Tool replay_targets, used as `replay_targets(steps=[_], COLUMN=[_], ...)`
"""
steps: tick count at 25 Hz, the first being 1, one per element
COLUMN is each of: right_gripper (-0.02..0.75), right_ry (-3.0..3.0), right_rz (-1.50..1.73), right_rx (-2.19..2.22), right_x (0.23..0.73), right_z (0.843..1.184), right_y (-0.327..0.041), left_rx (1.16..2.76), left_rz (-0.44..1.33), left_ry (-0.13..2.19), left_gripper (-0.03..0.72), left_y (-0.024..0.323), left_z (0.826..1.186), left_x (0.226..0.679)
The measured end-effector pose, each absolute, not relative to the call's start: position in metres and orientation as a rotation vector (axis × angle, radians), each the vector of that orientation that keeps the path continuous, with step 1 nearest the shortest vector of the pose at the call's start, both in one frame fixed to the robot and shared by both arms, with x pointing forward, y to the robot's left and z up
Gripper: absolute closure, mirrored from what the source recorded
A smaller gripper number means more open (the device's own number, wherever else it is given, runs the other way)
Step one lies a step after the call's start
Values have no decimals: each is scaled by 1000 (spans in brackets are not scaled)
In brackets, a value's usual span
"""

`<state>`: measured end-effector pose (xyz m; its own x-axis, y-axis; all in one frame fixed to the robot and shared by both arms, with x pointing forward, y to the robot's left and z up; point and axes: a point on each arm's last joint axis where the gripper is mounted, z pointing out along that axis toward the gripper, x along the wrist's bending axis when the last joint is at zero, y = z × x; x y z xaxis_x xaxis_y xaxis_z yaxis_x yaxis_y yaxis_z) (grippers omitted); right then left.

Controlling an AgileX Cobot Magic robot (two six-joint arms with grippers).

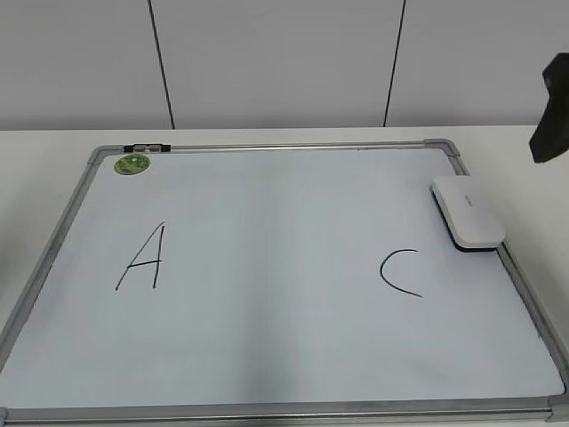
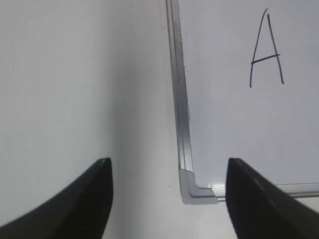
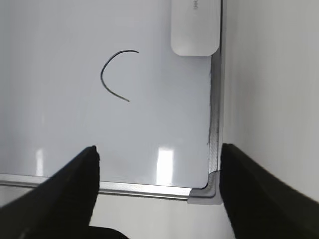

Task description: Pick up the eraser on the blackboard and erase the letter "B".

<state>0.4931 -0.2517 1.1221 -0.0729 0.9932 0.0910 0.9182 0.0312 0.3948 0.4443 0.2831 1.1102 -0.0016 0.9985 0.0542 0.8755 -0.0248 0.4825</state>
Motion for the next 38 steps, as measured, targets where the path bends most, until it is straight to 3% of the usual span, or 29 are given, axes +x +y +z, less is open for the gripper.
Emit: replay_targets(steps=[6,20,30,38], right_gripper=[183,183,183,183], right_ry=[2133,2051,2002,1907], right_rz=[631,771,777,890], right_rx=[1864,1777,1724,1641], right_x=[439,331,267,255], right_z=[1114,1086,1047,1042], right_y=[-243,-271,-291,-295], left_rx=[1901,1773,1715,1717], left_rz=[619,701,689,690], left_ry=[1891,1734,1625,1562], left_gripper=[173,174,174,174], left_y=[290,303,304,301], left_z=[1111,1077,1056,1053], left_x=[392,281,249,253])
